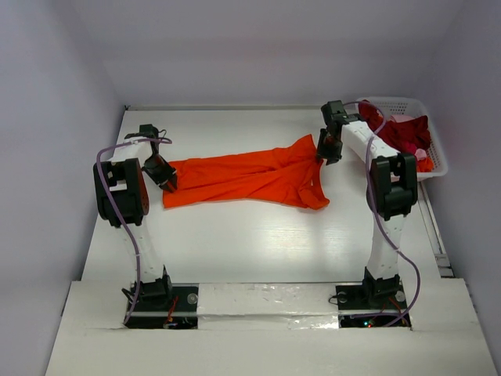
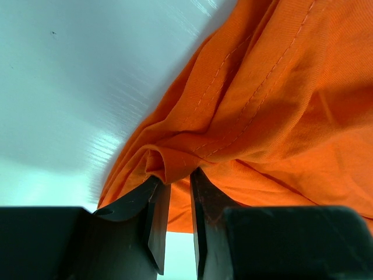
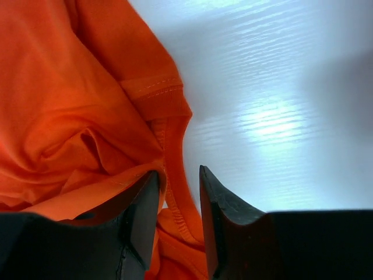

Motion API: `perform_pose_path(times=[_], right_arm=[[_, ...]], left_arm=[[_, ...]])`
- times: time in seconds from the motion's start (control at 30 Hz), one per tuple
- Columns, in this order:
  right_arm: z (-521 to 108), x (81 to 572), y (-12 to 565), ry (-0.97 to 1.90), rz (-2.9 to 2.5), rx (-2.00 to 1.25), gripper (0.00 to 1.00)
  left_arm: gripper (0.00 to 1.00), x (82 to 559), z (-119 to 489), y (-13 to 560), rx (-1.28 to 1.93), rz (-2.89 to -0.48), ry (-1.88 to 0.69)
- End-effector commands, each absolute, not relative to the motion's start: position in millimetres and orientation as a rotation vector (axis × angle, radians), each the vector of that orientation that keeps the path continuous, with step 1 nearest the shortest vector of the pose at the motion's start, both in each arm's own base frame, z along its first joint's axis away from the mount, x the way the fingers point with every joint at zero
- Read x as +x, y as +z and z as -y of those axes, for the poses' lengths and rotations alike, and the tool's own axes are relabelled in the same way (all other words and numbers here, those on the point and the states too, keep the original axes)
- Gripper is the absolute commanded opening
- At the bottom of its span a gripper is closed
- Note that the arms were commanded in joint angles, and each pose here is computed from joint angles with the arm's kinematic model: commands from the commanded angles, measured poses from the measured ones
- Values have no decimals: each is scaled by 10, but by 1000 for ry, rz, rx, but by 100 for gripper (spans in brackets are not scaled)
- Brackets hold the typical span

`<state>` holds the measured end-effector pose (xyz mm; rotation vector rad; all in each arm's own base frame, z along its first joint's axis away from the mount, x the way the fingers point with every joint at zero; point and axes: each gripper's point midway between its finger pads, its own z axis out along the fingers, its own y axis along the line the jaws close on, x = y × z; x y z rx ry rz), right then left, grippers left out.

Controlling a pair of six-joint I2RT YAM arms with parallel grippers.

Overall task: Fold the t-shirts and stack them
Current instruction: Fold the other side of the tshirt into a rectangle

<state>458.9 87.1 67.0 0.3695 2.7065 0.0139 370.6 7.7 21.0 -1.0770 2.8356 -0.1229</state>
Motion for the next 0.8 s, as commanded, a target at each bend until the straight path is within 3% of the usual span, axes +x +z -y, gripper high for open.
perform_pose_path(times=[0.0,0.3,0.53,0.77], right_arm=[[-731,4678,1176,-10,-2565,395,38],[-633,4397,1698,-57,-2424,396,39],[-710,4431,1419,-56,-2533,348,41],[-1087,4322,1577,60,-2515,235,40]], left_arm=[[16,3800,-126,269,-1041,-2814,-94],[16,3794,-121,277,-1048,-2805,-99],[16,3800,-136,324,-1038,-2798,-90],[16,3772,-142,347,-1035,-2794,-84]])
